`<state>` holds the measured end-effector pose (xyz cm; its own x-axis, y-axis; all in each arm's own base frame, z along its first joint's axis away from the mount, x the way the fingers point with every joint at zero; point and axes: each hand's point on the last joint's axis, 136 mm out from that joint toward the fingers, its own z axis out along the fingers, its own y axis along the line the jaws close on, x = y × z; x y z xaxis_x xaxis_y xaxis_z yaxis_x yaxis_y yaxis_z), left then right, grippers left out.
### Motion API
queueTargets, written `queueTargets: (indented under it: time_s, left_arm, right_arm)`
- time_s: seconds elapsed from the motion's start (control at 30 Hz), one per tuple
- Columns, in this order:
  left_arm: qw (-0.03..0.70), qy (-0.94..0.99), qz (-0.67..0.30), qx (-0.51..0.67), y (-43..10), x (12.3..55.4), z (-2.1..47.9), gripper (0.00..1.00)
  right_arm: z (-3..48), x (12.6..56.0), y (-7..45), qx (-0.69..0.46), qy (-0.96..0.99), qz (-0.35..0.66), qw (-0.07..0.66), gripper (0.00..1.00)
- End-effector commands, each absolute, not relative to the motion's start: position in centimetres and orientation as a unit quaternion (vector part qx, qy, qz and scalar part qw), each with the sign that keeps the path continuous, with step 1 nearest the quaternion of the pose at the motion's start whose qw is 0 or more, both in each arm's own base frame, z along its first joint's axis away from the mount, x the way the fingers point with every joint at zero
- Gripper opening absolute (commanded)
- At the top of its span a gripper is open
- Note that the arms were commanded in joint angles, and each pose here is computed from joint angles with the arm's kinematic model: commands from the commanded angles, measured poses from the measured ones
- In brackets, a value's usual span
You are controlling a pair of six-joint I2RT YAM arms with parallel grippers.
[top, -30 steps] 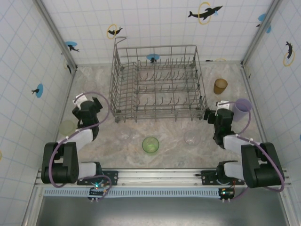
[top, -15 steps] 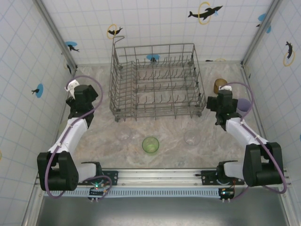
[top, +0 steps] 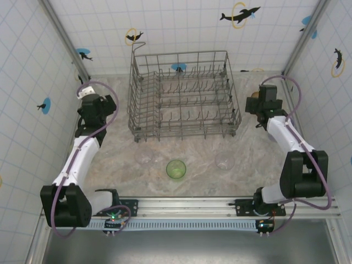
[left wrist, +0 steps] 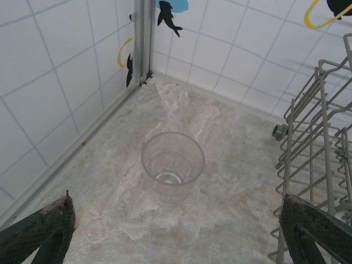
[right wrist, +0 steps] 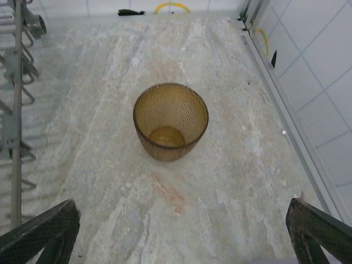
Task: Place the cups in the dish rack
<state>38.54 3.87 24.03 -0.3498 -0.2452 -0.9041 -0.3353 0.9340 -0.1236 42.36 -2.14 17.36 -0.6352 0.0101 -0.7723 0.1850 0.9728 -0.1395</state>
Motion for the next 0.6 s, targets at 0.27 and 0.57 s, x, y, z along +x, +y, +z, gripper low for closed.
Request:
queueTargets:
  time_s: [0.27,0.57]
  left_arm:
    - [0.528,0.837,0.031,-0.140,2.8,37.3,22.2,0.98]
    - [0.530,0.837,0.017,-0.138,2.4,37.1,22.2,0.98]
  right_arm:
    - [17.1,47.6,-1.5,0.050,0.927,-0.040,0.370,0.88]
    - [13.4,51.0,-0.9,0.062,0.947,-0.021,0.315,0.75]
